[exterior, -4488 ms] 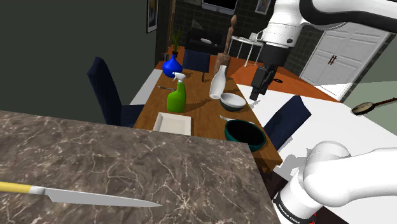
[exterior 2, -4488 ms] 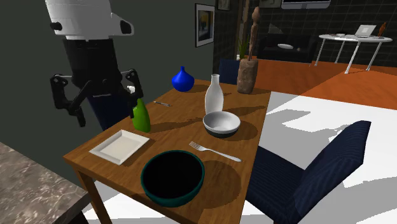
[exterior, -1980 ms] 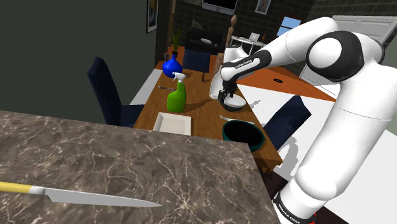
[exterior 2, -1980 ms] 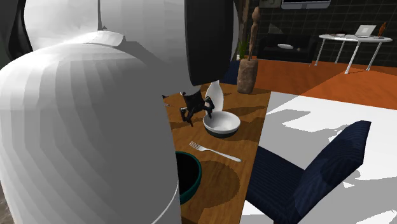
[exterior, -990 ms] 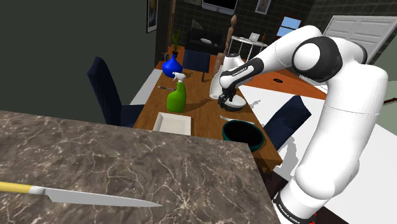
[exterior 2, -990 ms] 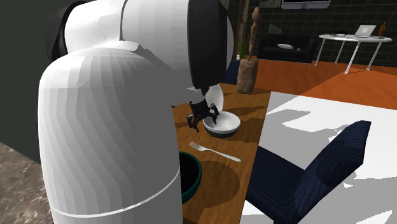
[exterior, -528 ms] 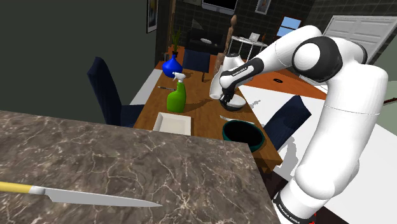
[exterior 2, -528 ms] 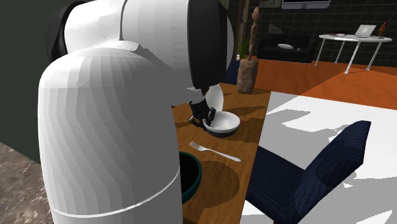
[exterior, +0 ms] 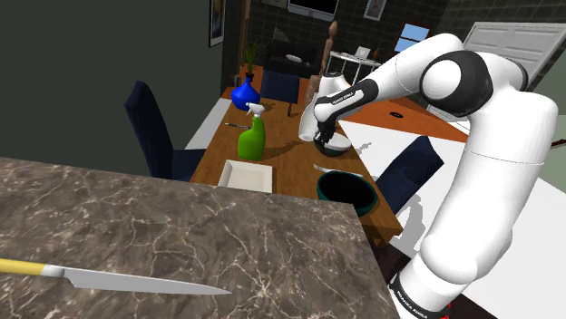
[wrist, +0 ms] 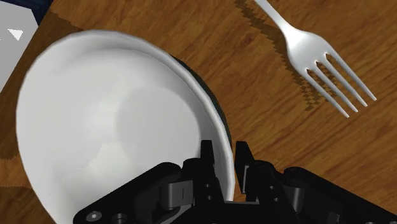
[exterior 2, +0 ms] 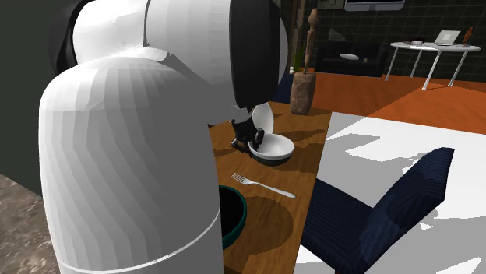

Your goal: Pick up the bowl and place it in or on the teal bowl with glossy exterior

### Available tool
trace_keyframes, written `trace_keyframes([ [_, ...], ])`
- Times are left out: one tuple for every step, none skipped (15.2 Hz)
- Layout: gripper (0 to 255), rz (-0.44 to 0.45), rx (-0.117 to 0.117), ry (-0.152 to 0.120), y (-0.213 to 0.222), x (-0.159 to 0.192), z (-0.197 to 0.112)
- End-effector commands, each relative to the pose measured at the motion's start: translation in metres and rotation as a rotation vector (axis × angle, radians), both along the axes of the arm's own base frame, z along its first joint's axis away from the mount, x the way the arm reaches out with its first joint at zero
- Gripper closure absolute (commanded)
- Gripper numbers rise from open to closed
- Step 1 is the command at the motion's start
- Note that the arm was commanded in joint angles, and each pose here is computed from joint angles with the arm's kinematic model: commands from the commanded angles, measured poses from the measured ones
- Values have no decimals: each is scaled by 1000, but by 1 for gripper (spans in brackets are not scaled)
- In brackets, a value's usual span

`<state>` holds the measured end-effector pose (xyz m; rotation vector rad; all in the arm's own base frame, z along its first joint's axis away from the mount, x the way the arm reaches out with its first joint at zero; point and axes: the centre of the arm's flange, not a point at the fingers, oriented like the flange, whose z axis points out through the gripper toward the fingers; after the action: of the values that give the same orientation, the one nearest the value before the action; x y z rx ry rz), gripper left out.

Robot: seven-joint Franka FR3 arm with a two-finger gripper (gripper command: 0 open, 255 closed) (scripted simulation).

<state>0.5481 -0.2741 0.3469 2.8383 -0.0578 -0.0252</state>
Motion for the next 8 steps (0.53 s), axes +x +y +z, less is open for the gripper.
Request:
trace_keyframes([
  [255,0,0,-1,0,0,12],
  [255,0,0,-1,0,0,17],
  [255,0,0,-1,0,0,22],
  [255,0,0,-1,0,0,27],
  [255,0,0,-1,0,0,33],
  [255,0,0,-1,0,0,38],
  [255,0,0,-1,0,0,43],
  [255,0,0,-1,0,0,49],
])
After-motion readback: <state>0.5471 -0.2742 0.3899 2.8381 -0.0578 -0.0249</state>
